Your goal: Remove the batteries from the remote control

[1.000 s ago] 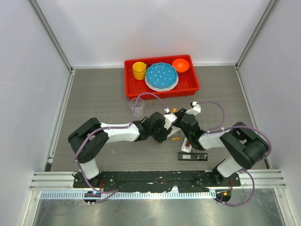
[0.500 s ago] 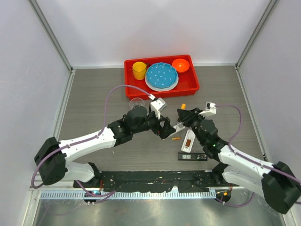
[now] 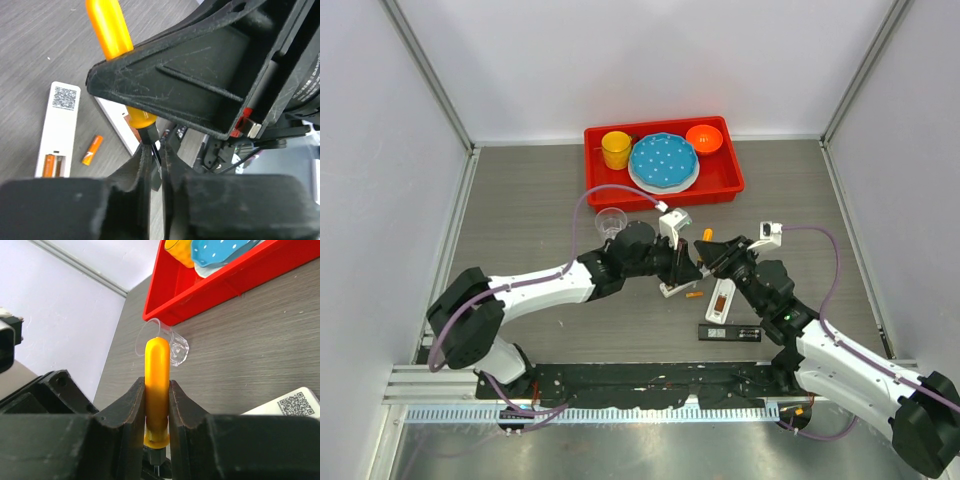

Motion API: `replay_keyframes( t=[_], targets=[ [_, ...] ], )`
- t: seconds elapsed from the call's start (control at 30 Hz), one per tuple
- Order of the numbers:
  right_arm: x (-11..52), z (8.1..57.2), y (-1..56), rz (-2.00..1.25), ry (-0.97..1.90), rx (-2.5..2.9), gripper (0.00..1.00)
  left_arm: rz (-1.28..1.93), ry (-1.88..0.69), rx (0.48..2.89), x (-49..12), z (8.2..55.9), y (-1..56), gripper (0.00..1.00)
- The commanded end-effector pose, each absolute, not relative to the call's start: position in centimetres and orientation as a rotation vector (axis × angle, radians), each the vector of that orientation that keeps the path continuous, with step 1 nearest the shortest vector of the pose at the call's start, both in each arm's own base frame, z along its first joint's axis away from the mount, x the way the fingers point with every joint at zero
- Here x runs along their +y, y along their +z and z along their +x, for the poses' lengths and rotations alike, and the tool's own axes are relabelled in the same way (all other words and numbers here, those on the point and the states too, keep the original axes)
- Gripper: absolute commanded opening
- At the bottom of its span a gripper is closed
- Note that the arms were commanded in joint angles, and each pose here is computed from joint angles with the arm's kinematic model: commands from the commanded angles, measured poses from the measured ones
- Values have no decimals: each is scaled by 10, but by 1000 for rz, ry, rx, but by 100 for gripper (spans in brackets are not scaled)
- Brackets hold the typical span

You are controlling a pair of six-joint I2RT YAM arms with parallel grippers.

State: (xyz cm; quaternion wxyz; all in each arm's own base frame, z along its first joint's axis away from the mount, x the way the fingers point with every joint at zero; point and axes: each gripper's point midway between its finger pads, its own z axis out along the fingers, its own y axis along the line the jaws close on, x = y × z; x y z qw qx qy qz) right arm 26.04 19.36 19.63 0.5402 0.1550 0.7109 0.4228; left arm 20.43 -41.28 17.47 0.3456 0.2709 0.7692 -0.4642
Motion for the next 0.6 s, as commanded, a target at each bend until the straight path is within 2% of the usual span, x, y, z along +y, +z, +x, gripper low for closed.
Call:
replay_keyframes(
  t=[0.0,0.1,0.17,0.2,0.23,0.3,0.33,0.4,0.43,0.5,0.57],
  targets=[
    [201,255,207,343,1061,1676,1,673,-1262,1866,-421,212,218,0],
    [202,253,210,301,1055,1680,3,667,-1196,1884,-407,213,216,0],
    [204,253,212,268,1037,1692,16,655,-1156,1880,-395,212,218,0],
    [207,251,214,239,1044,1700,18,663,-1126,1906,-389,211,213,0],
    [208,251,214,204,1027,1709,30,672,-1094,1910,-383,211,212,0],
    [212,247,219,150,1033,1709,48,679,-1038,1928,-368,209,215,0],
    [211,247,221,141,1027,1709,64,703,-1010,1924,-363,208,215,0],
    [209,245,225,100,1006,1707,81,746,-960,1951,-347,200,216,0],
    [210,243,228,83,1013,1705,92,758,-943,1955,-342,198,217,0],
    [211,241,235,46,1029,1697,100,789,-901,1978,-329,193,215,0],
    [221,233,247,-44,1100,1682,100,800,-898,1962,-321,187,224,0]
  ],
)
